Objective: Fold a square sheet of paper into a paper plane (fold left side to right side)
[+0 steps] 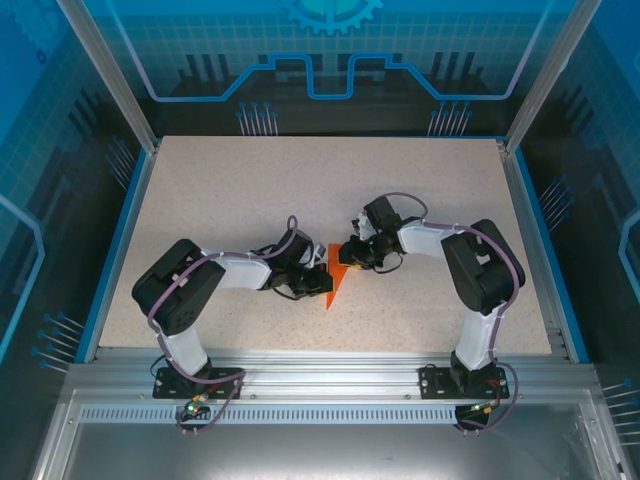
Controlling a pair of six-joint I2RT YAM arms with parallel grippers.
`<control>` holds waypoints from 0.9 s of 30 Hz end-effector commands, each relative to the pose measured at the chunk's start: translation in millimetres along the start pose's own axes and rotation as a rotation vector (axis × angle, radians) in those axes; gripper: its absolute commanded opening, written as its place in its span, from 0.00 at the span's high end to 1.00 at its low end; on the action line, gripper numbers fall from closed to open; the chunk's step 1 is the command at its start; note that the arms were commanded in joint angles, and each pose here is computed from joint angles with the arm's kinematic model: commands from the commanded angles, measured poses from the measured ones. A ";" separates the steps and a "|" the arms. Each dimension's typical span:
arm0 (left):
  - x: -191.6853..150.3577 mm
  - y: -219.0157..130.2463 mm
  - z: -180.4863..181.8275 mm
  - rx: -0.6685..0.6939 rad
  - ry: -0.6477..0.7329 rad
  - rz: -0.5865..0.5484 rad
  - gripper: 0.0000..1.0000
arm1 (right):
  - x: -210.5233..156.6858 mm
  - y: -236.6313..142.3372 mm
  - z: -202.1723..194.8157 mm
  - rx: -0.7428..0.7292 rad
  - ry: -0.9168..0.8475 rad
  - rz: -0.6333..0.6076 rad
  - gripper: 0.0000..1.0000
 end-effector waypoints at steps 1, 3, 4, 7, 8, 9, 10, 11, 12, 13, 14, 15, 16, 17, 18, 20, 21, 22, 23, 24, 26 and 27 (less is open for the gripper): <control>-5.1 4.5 13.6 0.042 -0.038 -0.001 1.00 | -0.5 -16.9 2.6 0.001 -0.030 -0.036 0.70; -5.3 4.3 14.8 0.037 -0.046 -0.006 1.00 | -2.7 -21.2 5.6 0.014 -0.038 -0.040 0.72; -5.1 4.1 15.1 0.027 -0.051 -0.009 1.00 | -4.6 -22.8 7.2 0.022 -0.041 -0.039 0.73; -4.2 3.2 13.8 -0.013 -0.065 -0.010 1.00 | -11.9 -24.2 12.2 0.044 -0.057 -0.027 0.77; -3.6 2.7 12.6 -0.031 -0.068 -0.011 1.00 | -13.7 -24.8 14.8 0.053 -0.066 -0.027 0.77; -3.1 2.2 10.4 -0.045 -0.068 -0.011 1.00 | -15.5 -24.5 16.5 0.059 -0.071 -0.024 0.77; -2.2 1.1 8.0 -0.060 -0.068 -0.012 1.00 | -16.9 -23.8 19.3 0.069 -0.076 -0.023 0.77; -2.0 0.4 6.9 -0.070 -0.068 -0.012 1.00 | -17.8 -22.8 21.1 0.079 -0.075 -0.020 0.77; -1.8 -0.1 6.9 -0.071 -0.073 -0.011 1.00 | -18.7 -20.3 23.1 0.086 -0.076 -0.014 0.77; -0.2 -1.7 6.8 -0.075 -0.078 -0.017 1.00 | -19.4 -17.1 24.3 0.087 -0.076 -0.007 0.77; -0.1 -2.1 6.6 -0.078 -0.080 -0.017 1.00 | -19.1 -14.4 26.1 0.088 -0.079 -0.003 0.77; 0.0 -3.0 7.2 -0.078 -0.084 -0.017 1.00 | -19.4 -10.9 27.0 0.086 -0.079 0.003 0.77; 0.4 -3.8 8.1 -0.080 -0.089 -0.020 1.00 | -18.4 -7.4 28.8 0.087 -0.081 0.007 0.77; 1.2 -4.4 7.3 -0.082 -0.088 -0.023 1.00 | -17.5 -4.7 30.8 0.088 -0.085 0.011 0.77; 1.6 -5.2 7.0 -0.083 -0.089 -0.025 1.00 | -16.3 -2.0 32.0 0.086 -0.087 0.013 0.76; 2.8 -5.4 7.1 -0.084 -0.093 -0.024 1.00 | -13.3 2.4 32.8 0.080 -0.085 0.013 0.76; 3.1 -5.3 7.1 -0.086 -0.094 -0.022 1.00 | -11.5 4.4 32.7 0.078 -0.083 0.011 0.76; 3.4 -5.1 7.2 -0.086 -0.096 -0.021 1.00 | -9.9 6.2 31.8 0.073 -0.082 0.010 0.76; 4.3 -5.2 7.0 -0.086 -0.096 -0.022 1.00 | -8.5 7.5 31.3 0.069 -0.082 0.008 0.76; 4.4 -4.7 7.6 -0.086 -0.099 -0.019 1.00 | -7.4 9.3 30.3 0.063 -0.082 0.008 0.76; 5.5 -4.6 7.9 -0.085 -0.100 -0.021 1.00 | -5.3 12.7 27.7 0.047 -0.081 0.009 0.76; 5.3 -4.5 8.4 -0.084 -0.101 -0.020 1.00 | -4.7 14.6 25.4 0.038 -0.080 0.010 0.76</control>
Point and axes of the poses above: each hand's point on the last joint's axis, 136 mm out from that joint toward the fingers, its own y axis out along the fingers, its own z axis along the line the jaws close on, x = y × z, the point moved 5 cm from there along -y, back along the fingers, and after that the axes turned 3 degrees about y, right-handed, at the moved point
